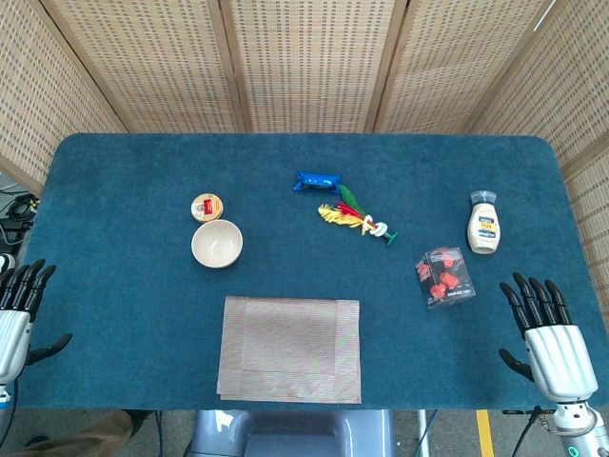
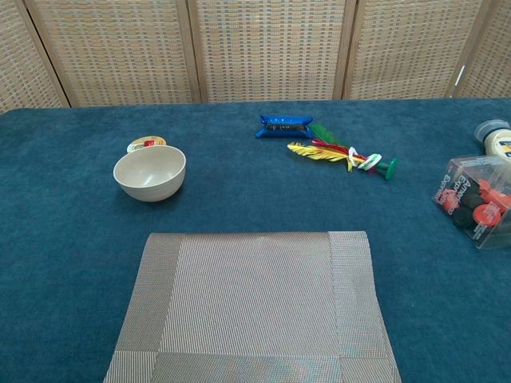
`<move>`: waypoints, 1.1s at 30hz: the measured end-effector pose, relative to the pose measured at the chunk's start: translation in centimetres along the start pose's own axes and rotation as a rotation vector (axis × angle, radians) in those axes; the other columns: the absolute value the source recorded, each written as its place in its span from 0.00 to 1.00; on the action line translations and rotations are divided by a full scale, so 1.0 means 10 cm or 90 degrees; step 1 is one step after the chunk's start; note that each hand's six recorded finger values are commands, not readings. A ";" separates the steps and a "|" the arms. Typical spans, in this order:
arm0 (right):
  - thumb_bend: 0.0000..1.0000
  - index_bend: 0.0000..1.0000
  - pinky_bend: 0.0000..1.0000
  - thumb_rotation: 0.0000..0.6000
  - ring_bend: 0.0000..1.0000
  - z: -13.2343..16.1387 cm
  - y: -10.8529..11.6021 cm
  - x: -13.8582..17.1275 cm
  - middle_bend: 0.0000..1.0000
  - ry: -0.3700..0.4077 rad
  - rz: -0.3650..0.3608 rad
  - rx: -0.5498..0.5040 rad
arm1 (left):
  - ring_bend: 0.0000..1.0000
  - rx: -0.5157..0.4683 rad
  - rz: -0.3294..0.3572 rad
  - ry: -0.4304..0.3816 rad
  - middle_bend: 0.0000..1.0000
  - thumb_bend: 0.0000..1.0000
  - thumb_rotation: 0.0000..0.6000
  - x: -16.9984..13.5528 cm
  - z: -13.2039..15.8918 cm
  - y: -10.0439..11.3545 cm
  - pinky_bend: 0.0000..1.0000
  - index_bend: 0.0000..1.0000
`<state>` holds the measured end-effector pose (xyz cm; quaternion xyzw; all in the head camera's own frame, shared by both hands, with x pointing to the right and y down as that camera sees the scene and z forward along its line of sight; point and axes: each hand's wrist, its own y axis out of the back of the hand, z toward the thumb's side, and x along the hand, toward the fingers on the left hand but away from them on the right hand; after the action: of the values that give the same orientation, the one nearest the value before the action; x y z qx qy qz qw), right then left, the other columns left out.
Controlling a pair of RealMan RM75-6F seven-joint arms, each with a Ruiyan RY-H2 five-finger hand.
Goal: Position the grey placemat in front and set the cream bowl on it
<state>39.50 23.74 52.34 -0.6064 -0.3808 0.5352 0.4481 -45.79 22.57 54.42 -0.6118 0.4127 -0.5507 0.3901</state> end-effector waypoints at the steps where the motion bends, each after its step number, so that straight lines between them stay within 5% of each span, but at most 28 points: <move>1: 0.00 0.02 0.00 1.00 0.00 0.00 0.00 0.00 0.00 0.000 -0.001 -0.001 | 0.00 0.001 0.000 0.000 0.00 0.00 1.00 0.00 0.00 0.00 0.00 0.00; 14: 0.00 0.02 0.00 1.00 0.00 -0.01 0.00 -0.01 0.00 -0.005 0.002 -0.002 | 0.00 0.012 -0.013 -0.013 0.00 0.00 1.00 0.13 0.06 -0.09 0.00 0.00; 24: 0.00 0.03 0.00 1.00 0.00 -0.15 -0.03 -0.09 0.00 -0.038 0.005 0.006 | 0.00 0.023 -0.064 -0.137 0.00 0.00 1.00 0.91 0.66 -0.41 0.00 0.00; 27: 0.00 0.03 0.00 1.00 0.00 -0.18 -0.07 -0.12 0.00 -0.046 0.012 0.012 | 0.00 0.034 -0.086 -0.167 0.00 0.01 1.00 1.16 0.88 -0.56 0.00 0.06; 31: 0.00 0.03 0.00 1.00 0.00 -0.21 -0.10 -0.15 0.00 -0.057 0.015 0.020 | 0.00 0.044 -0.104 -0.175 0.00 0.15 1.00 1.45 1.11 -0.76 0.00 0.26; 33: 0.00 0.03 0.00 1.00 0.00 -0.23 -0.11 -0.16 0.00 -0.063 0.015 0.022 | 0.00 0.048 -0.106 -0.173 0.00 0.19 1.00 1.57 1.19 -0.85 0.00 0.27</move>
<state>41.57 22.23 53.94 -0.5757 -0.3858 0.5764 0.4330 -32.51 11.16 66.77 -0.6978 0.2829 -0.5086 0.4177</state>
